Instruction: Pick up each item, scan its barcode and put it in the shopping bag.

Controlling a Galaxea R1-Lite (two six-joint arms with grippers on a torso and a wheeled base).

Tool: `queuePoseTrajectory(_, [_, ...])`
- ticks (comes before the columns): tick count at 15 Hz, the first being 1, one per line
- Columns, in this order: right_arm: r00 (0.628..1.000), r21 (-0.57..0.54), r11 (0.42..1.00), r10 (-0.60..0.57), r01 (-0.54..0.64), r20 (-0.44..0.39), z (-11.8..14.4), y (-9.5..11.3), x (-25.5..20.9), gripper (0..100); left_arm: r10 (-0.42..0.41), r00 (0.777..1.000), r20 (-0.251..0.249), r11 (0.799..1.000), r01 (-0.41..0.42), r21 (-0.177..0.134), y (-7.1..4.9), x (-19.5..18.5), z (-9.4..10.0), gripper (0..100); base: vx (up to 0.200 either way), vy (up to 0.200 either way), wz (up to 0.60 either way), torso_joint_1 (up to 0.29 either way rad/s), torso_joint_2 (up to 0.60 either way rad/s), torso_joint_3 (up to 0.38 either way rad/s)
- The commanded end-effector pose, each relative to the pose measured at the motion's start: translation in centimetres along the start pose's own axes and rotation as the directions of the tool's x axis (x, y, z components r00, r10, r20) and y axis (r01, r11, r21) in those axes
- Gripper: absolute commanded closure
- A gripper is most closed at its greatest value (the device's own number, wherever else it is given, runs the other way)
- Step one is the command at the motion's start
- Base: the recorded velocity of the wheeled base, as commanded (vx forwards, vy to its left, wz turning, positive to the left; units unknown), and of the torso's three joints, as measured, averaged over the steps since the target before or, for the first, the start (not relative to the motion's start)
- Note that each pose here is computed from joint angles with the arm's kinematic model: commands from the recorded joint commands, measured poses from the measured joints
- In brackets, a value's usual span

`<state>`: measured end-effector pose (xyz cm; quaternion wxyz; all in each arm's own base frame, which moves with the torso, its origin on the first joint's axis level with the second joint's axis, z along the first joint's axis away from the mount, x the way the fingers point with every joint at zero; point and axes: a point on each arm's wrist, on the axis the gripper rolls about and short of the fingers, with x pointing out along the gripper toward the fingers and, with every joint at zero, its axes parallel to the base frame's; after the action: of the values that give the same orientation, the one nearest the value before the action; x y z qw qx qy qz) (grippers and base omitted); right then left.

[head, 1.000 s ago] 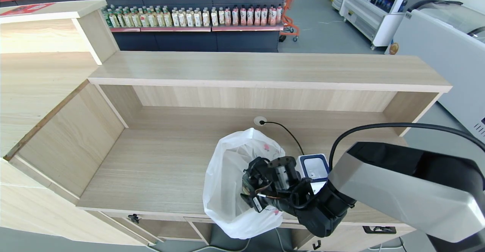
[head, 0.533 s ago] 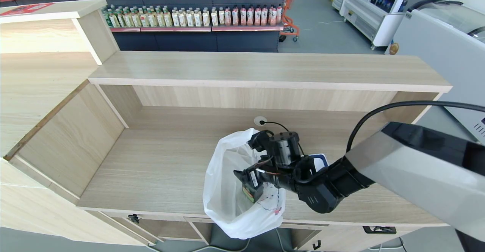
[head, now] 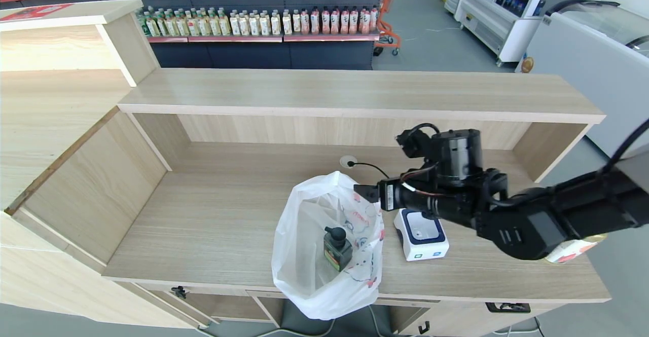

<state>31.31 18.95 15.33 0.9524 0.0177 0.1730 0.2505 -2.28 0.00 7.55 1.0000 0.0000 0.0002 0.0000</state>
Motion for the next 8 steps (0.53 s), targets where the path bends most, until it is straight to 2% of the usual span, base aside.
queuePoseTrajectory(1, [0.988,0.008,0.993,-0.119,0.119,0.103,2.2,-3.6,-10.4,0,0.0,1.0,0.0,1.0,0.0,0.0,0.0,0.0,0.0,0,0.0,0.0,0.0,0.0,0.0,0.0])
queuePoseTrajectory(3, [0.971,-0.054,0.973,-0.218,0.224,0.101,1.0,-4.9,-17.5,0,0.0,1.0,0.0,1.0,0.0,0.0,0.0,0.0,0.0,0,0.0,0.0,0.0,0.0,0.0,0.0])
queuePoseTrajectory(6, [0.962,-0.033,0.963,-0.266,0.268,0.069,-1.6,-4.3,-24.5,0,0.0,1.0,0.0,1.0,0.0,0.0,0.0,0.0,0.0,0,0.0,0.0,0.0,0.0,0.0,0.0])
queuePoseTrajectory(8, [0.963,-0.03,0.963,-0.265,0.266,0.05,-2.9,-3.7,-27.0,0,0.0,1.0,0.0,1.0,0.0,-0.002,0.0,0.0,0.0,0,0.0,0.0,0.0,0.0,0.0,0.0])
